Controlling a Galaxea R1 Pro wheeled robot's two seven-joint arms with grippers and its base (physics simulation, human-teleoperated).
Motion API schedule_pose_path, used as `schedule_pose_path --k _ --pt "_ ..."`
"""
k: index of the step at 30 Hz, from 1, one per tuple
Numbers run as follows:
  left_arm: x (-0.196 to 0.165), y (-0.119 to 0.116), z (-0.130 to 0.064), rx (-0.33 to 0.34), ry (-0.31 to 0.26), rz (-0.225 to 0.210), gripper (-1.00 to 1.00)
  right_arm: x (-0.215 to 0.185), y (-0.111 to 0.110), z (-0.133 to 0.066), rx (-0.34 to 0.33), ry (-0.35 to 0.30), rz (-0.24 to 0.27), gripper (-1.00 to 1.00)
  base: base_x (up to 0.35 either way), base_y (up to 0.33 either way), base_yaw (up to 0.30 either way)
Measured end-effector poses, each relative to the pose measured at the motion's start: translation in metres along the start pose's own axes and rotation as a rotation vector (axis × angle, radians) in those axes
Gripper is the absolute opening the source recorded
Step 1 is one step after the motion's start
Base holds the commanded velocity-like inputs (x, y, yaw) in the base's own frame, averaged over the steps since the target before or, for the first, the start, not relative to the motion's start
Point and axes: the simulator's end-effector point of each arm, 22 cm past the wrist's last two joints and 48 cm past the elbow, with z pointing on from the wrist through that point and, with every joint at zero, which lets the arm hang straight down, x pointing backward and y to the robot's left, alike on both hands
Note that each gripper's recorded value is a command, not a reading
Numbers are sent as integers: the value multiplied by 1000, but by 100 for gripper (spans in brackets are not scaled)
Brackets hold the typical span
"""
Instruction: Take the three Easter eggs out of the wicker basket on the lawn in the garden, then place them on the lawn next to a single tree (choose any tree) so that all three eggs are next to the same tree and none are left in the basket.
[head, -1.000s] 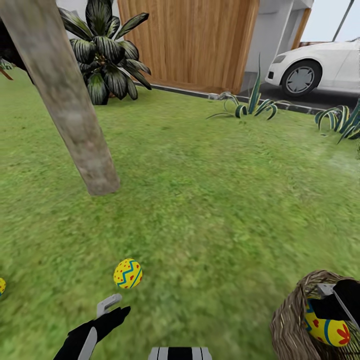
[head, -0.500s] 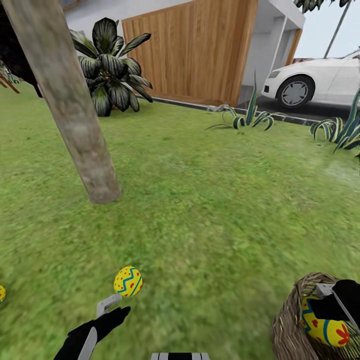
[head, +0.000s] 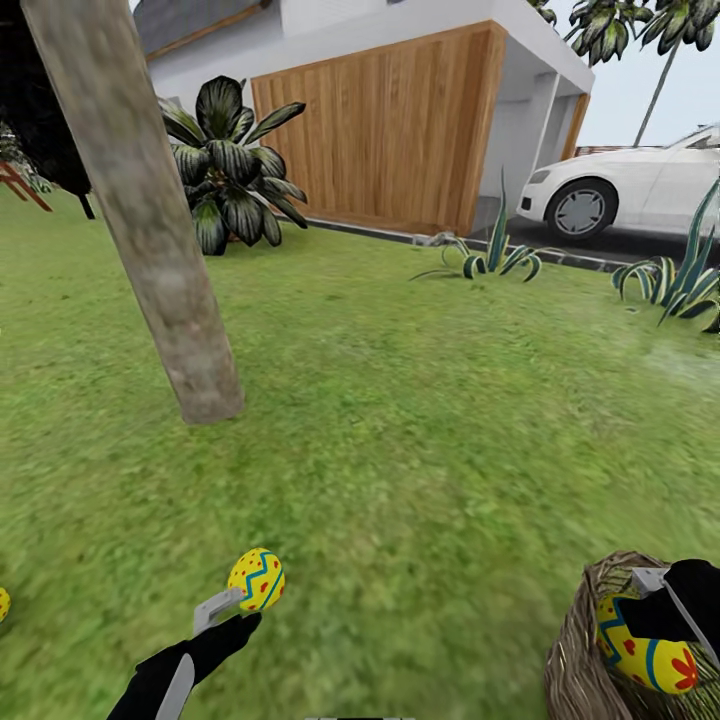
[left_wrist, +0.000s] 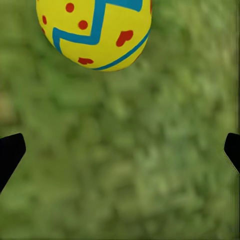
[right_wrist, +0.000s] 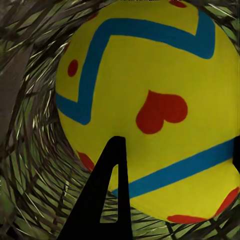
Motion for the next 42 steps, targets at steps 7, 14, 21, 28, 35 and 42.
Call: schedule_pose_path --k 7,14,21,28,35,42 --pt "-11 -7 -7 13 -25 4 100 -7 -1 -12 -3 -29 4 -100 0 0 0" --pt "-22 -14 -15 27 -50 7 100 -13 -2 -24 -6 -56 9 -100 0 0 0" --pt "-34 -20 -23 38 -76 11 100 -19 3 -34 -16 -84 9 -100 0 0 0" --pt "-45 -27 -31 51 -101 15 100 -25 2 -47 -18 -112 13 -100 0 0 0" --pt "-55 -34 -40 64 -126 18 100 -31 0 -59 -21 -140 18 -100 0 0 0" --pt "-66 -40 -50 69 -137 20 100 -37 -2 -73 -21 -152 20 -100 0 0 0"
